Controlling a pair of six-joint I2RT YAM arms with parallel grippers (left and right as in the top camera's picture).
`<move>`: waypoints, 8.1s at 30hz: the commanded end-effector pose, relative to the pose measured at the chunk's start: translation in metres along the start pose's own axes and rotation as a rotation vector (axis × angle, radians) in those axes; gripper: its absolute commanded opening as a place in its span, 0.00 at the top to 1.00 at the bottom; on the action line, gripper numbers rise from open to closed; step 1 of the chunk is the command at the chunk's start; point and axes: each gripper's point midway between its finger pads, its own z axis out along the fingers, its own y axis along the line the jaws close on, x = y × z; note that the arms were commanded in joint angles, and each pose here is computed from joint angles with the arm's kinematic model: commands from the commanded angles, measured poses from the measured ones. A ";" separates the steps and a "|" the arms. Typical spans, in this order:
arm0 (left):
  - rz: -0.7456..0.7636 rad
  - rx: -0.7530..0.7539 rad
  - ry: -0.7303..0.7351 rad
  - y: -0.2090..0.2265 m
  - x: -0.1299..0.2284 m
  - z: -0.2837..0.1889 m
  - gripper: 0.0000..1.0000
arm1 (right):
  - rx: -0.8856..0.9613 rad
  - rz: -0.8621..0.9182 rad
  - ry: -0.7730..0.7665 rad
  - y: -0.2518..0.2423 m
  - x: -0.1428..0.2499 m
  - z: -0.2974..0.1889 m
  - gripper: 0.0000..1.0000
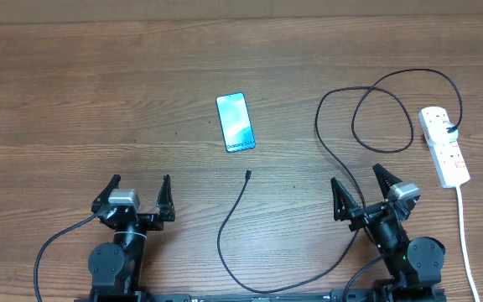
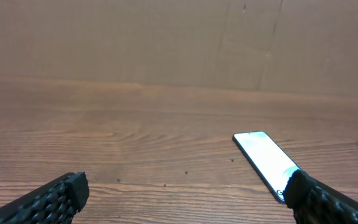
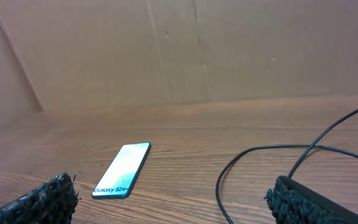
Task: Plug charger to phone and switch on socket
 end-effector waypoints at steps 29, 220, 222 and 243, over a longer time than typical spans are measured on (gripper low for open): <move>0.012 0.001 -0.006 -0.001 0.000 0.000 0.00 | -0.006 0.001 -0.004 0.001 0.001 0.000 0.00; -0.403 0.196 1.326 -0.108 -0.086 0.011 0.00 | -0.006 0.001 -0.004 0.001 0.001 0.000 0.00; -0.405 0.186 1.371 -0.120 -0.062 0.013 0.00 | -0.006 0.001 -0.004 0.001 0.001 0.000 0.00; -0.151 -0.197 1.711 -0.139 0.068 0.023 0.00 | -0.006 0.001 -0.004 0.001 0.001 0.000 0.00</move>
